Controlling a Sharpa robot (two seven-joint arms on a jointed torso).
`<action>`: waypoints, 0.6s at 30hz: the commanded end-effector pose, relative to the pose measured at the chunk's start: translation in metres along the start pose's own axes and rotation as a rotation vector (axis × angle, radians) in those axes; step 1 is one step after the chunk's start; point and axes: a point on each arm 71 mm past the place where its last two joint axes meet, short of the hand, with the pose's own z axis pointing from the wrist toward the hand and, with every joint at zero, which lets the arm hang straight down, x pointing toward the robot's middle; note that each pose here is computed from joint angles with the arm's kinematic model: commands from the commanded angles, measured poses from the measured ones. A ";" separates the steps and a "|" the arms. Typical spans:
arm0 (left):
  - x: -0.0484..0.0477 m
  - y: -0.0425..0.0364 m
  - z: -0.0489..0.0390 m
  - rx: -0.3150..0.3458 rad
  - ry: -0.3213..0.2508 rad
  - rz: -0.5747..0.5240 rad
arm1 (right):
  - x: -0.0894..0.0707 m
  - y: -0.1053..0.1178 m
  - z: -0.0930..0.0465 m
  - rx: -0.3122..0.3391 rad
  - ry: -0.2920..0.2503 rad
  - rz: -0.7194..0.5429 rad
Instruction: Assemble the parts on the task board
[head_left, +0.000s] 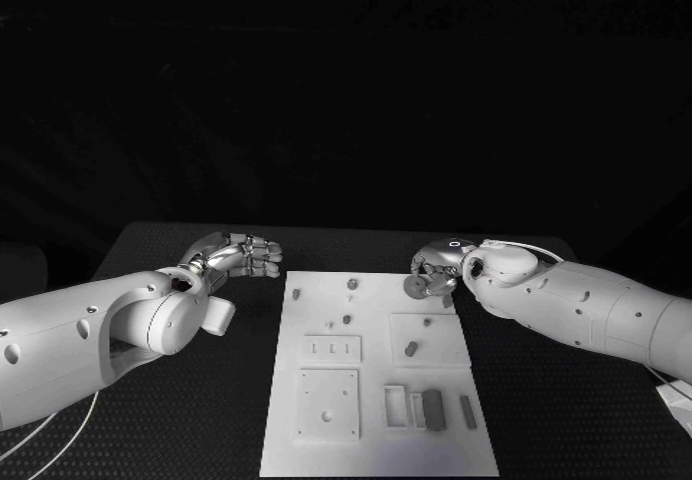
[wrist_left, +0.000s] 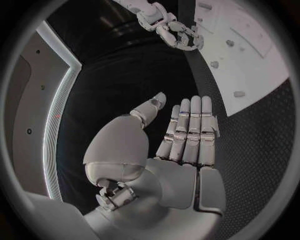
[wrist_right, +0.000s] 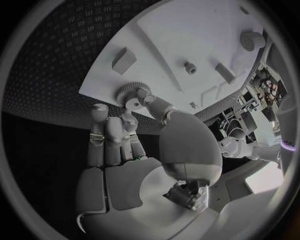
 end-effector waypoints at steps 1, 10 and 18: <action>0.0023 -0.0015 -0.0003 0.008 0.015 0.000 | 0.022 0.004 -0.002 -0.007 0.085 -0.055; 0.0025 -0.0015 -0.0002 0.007 0.017 0.000 | 0.025 0.005 -0.001 -0.010 0.084 -0.068; 0.0026 -0.0015 -0.0004 0.008 0.018 0.000 | 0.025 0.007 0.000 -0.016 0.083 -0.064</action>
